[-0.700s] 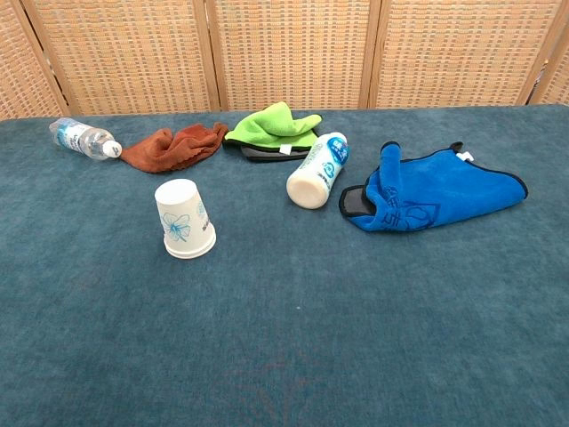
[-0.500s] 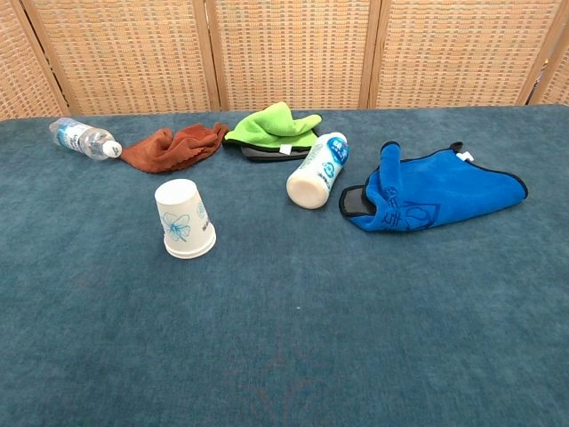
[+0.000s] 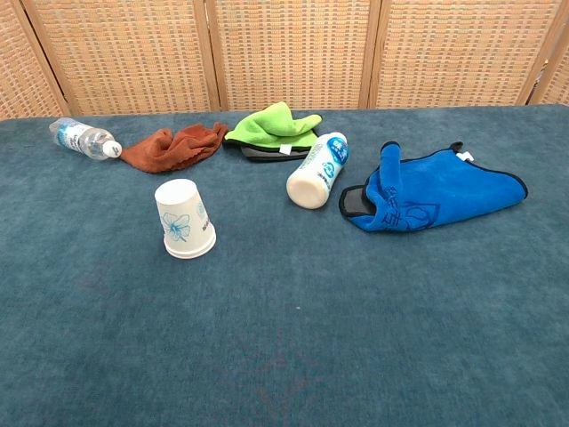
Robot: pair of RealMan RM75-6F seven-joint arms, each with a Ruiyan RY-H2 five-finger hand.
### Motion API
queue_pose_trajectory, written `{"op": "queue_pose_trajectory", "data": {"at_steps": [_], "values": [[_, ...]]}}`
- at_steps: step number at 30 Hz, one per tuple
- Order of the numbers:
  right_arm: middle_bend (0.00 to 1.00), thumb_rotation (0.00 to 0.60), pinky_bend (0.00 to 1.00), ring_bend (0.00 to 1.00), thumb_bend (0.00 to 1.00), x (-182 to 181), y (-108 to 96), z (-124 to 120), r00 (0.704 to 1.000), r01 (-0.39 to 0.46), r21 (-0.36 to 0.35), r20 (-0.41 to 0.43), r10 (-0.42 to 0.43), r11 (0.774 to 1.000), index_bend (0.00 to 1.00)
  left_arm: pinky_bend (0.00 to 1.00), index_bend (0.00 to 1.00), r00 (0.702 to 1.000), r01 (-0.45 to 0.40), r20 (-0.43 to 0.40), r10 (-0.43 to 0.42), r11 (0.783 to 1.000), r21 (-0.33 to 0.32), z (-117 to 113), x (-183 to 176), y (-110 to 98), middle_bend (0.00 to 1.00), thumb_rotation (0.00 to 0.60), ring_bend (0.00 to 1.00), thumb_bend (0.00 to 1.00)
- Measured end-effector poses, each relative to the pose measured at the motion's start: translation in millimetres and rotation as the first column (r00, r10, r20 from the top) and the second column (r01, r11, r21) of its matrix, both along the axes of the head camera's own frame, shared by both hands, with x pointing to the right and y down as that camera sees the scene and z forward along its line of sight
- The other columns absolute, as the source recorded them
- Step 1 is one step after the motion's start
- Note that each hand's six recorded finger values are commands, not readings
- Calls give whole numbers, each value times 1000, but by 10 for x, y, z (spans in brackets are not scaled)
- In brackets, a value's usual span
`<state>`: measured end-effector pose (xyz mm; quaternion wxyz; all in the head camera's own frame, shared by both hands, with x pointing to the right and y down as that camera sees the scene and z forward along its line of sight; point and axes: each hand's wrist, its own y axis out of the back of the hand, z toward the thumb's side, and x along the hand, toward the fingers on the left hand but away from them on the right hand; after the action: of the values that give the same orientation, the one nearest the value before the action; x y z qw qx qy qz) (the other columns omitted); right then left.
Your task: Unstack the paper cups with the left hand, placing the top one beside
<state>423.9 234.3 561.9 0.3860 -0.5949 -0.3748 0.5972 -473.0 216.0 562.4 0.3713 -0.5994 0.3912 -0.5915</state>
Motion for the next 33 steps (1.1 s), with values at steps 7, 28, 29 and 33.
{"op": "queue_pose_trajectory", "data": {"at_steps": [7, 28, 29, 33], "values": [[0, 600, 0, 0, 94, 10, 2, -1, 1000, -4, -2, 2, 4, 1000, 0, 0, 0, 1000, -9, -12, 9, 1000, -3, 4, 68, 4, 0, 600, 0, 242], [0, 600, 0, 0, 94, -6, 8, 6, 1000, -5, -13, 22, 5, 1000, 0, 0, 157, 995, -92, -46, 91, 995, -29, -30, 619, -541, 0, 600, 0, 242], [0, 600, 0, 0, 95, -8, 9, 9, 1000, -4, -14, 22, 5, 1000, 0, 0, 170, 995, -92, -52, 90, 995, -38, -24, 657, -586, 0, 600, 0, 242], [0, 600, 0, 0, 94, -13, 9, 19, 1000, -4, -19, 26, 4, 1000, 0, 0, 222, 994, -93, -74, 86, 992, -87, 8, 829, -775, 0, 600, 0, 242]]}}
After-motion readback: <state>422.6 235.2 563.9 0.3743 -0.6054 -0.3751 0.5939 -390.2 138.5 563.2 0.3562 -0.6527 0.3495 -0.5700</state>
